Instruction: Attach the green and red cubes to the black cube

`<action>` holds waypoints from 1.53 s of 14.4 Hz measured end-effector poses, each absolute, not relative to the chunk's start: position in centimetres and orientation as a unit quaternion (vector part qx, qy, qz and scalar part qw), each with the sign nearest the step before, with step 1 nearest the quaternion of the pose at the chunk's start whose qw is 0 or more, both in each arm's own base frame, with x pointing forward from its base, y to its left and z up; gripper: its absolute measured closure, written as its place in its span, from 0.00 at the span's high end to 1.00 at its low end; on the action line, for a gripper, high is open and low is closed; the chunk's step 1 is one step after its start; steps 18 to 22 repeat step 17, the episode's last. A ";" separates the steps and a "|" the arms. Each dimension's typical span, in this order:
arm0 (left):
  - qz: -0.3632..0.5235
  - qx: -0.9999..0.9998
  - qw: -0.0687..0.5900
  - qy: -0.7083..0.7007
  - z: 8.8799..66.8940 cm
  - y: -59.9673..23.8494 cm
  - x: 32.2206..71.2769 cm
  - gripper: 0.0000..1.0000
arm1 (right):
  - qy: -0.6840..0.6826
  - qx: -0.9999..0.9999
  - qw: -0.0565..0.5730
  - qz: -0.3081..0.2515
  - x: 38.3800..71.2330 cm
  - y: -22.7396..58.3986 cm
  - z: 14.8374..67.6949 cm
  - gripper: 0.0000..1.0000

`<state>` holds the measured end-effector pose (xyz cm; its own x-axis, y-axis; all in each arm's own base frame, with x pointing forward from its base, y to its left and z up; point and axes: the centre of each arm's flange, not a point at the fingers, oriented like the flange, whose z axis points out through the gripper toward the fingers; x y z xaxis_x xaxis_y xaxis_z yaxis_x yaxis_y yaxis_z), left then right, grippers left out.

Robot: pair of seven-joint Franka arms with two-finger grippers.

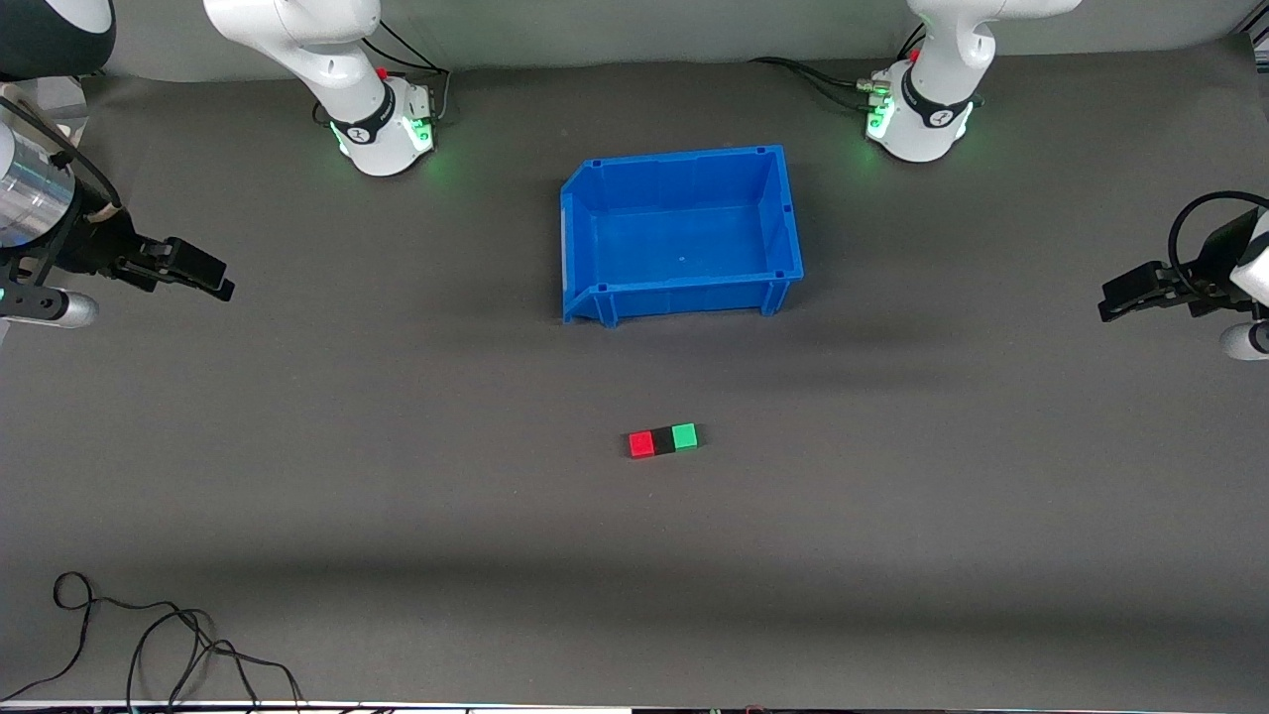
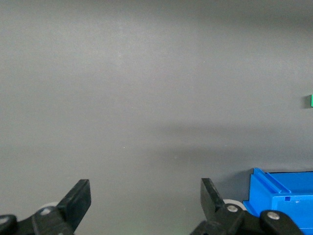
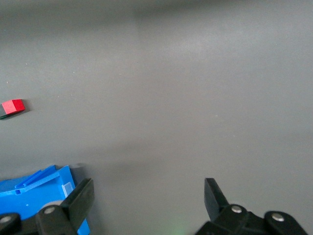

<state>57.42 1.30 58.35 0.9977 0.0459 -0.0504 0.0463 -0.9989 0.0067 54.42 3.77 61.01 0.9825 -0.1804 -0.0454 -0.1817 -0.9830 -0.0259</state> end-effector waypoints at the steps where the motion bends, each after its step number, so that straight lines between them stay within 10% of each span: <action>1: -0.025 0.999 0.005 0.023 58.3 1.2 57.4 1.00 | 0.091 -0.996 0.015 0.022 54.4 3.8 61.0 1.00; 22: -0.033 0.999 0.005 0.025 58.1 0.5 57.3 1.00 | 0.055 -0.998 0.016 0.018 54.5 3.8 61.0 1.00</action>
